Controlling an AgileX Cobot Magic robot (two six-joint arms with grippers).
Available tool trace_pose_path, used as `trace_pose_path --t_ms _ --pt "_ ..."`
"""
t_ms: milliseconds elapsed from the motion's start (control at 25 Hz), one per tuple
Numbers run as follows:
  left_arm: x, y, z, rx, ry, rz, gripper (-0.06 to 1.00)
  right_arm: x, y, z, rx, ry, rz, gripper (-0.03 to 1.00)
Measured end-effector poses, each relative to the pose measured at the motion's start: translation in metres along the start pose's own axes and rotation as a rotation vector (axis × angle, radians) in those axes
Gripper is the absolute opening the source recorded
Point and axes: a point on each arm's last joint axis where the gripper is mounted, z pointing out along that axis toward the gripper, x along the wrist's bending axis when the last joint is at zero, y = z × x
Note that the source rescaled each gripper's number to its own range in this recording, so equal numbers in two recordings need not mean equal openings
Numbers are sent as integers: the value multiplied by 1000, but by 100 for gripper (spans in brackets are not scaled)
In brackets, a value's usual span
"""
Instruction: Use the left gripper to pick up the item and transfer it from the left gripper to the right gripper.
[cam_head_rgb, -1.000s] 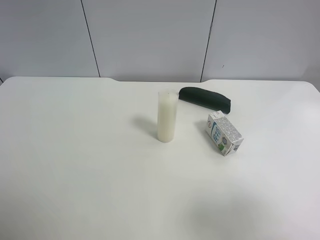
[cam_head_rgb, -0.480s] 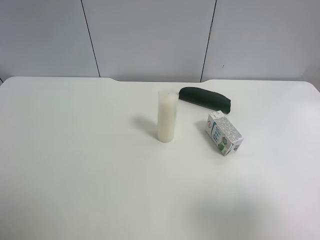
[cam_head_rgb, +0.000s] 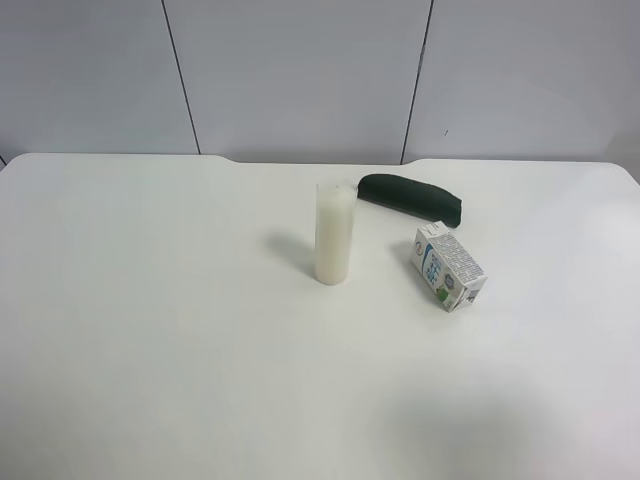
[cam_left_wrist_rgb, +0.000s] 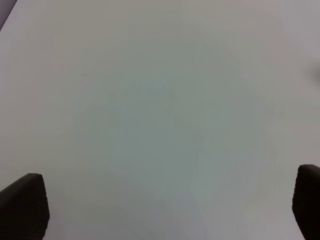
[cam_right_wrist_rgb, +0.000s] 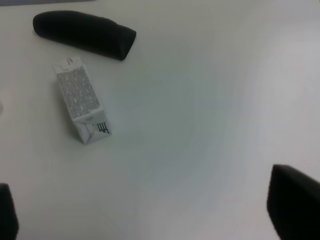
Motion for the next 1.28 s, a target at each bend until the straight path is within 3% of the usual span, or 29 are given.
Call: trace_pose_path --t_ms 1280 --pt "0 0 0 0 0 0 99 0 0 0 0 2 1 100"
